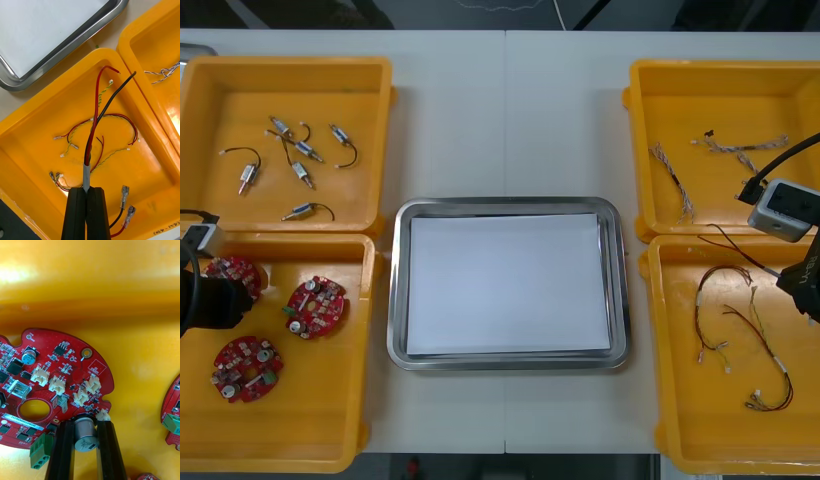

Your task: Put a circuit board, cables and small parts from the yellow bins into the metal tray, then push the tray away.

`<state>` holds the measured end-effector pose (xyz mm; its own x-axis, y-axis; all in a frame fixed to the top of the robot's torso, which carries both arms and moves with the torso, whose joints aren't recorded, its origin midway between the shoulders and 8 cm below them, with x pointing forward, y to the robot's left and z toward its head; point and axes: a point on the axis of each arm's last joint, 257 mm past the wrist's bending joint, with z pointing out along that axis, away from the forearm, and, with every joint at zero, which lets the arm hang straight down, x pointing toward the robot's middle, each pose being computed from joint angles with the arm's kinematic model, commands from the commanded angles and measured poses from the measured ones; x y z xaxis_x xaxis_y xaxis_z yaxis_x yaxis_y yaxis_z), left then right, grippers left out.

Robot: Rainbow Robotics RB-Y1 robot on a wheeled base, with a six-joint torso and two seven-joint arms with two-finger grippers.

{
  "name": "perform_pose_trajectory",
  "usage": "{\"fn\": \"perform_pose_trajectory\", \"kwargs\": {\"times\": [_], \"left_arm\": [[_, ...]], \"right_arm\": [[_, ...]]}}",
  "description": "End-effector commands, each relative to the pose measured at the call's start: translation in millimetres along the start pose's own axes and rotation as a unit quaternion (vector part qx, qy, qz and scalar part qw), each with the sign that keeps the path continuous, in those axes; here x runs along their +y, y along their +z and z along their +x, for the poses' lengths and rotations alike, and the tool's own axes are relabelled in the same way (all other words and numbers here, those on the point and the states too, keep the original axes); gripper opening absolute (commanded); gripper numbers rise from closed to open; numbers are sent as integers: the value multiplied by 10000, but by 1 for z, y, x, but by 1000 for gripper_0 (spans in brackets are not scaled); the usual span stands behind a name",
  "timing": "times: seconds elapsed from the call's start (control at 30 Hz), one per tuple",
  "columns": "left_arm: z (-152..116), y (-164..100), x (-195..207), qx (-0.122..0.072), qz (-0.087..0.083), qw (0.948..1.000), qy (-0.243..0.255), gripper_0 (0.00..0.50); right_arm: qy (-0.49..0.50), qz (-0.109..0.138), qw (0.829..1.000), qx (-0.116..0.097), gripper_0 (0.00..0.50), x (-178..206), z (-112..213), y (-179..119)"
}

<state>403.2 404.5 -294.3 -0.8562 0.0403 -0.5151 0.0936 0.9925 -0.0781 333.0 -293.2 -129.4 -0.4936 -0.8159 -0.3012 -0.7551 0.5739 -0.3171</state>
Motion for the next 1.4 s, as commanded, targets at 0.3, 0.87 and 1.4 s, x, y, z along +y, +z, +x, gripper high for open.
{"fn": "perform_pose_trajectory", "kwargs": {"times": [0.3,0.87,1.4], "left_arm": [[-10,-46,15,282,-251,9944,983,0],[-15,-121,-12,527,-450,9854,1556,0],[-35,-131,-90,586,-244,9662,2500,1]], "right_arm": [[-346,285,9989,108,0,-11,1,-11],[-346,281,9989,123,0,-11,2,-11],[-333,294,9989,133,0,-11,2,-11]]}}
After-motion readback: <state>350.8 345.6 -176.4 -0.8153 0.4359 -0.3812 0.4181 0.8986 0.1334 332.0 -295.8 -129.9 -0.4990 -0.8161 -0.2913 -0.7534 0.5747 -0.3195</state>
